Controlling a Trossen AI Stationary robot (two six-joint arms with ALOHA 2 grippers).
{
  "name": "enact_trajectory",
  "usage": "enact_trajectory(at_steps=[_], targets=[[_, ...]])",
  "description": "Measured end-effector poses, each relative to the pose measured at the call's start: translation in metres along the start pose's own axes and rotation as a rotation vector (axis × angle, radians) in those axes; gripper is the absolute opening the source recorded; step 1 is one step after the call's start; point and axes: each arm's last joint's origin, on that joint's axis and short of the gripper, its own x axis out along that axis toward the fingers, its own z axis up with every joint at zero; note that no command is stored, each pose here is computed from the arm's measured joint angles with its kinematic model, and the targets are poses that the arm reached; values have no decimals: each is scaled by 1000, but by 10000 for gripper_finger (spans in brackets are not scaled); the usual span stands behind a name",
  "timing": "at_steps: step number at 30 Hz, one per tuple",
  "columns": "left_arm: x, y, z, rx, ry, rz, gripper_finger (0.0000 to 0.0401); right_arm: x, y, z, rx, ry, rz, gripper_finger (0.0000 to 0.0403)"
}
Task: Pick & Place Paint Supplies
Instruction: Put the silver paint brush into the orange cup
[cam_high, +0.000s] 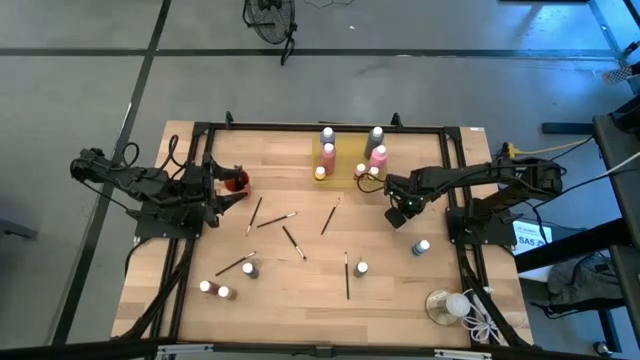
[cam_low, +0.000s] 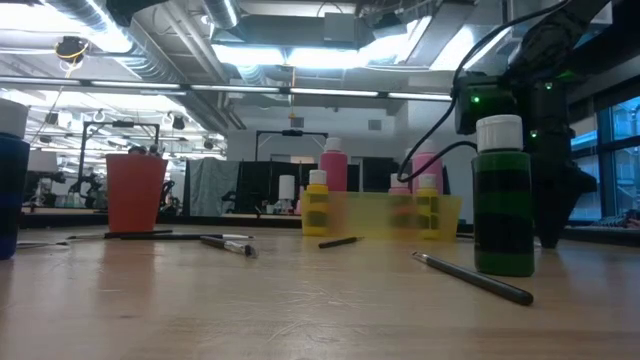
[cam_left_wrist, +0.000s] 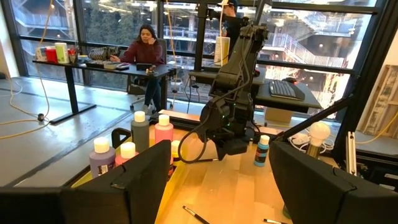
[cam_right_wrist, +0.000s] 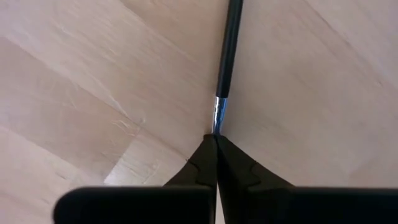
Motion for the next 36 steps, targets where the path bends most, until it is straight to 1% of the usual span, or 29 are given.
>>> enact_trajectory(at_steps=[10, 12, 15, 17, 20, 22, 24, 26, 32, 36], targets=[[0, 0, 0, 0, 0, -1, 269, -3, -2, -2, 47, -9, -15, 0], [0, 0, 0, 0, 1, -5, 269, -5, -6, -6, 69, 16, -61, 0], [0, 0, 0, 10, 1, -6, 269, -18, -8, -8, 92, 11, -98, 0], [0, 0, 0, 12, 1, -6, 269, -25, -11, -11, 93, 39, -128, 0], [0, 0, 0, 0, 1, -12, 269, -40, -10, -11, 96, 20, -110, 0], [0, -1, 0, 0, 4, -38, 269, -51, -9, -13, 94, 17, -107, 0], [0, -2, 0, 21, 6, -55, 269, -67, -5, -11, 86, -18, -73, 0], [0, -1, 0, 58, 4, -45, 269, -85, -1, -10, 83, -25, -16, 0], [0, 1, 2, 197, -18, 46, 269, -148, 17, -9, 72, -24, 219, 0], [2, 0, 7, 319, -46, 103, 269, -189, 29, -11, 42, -100, 343, 0]])
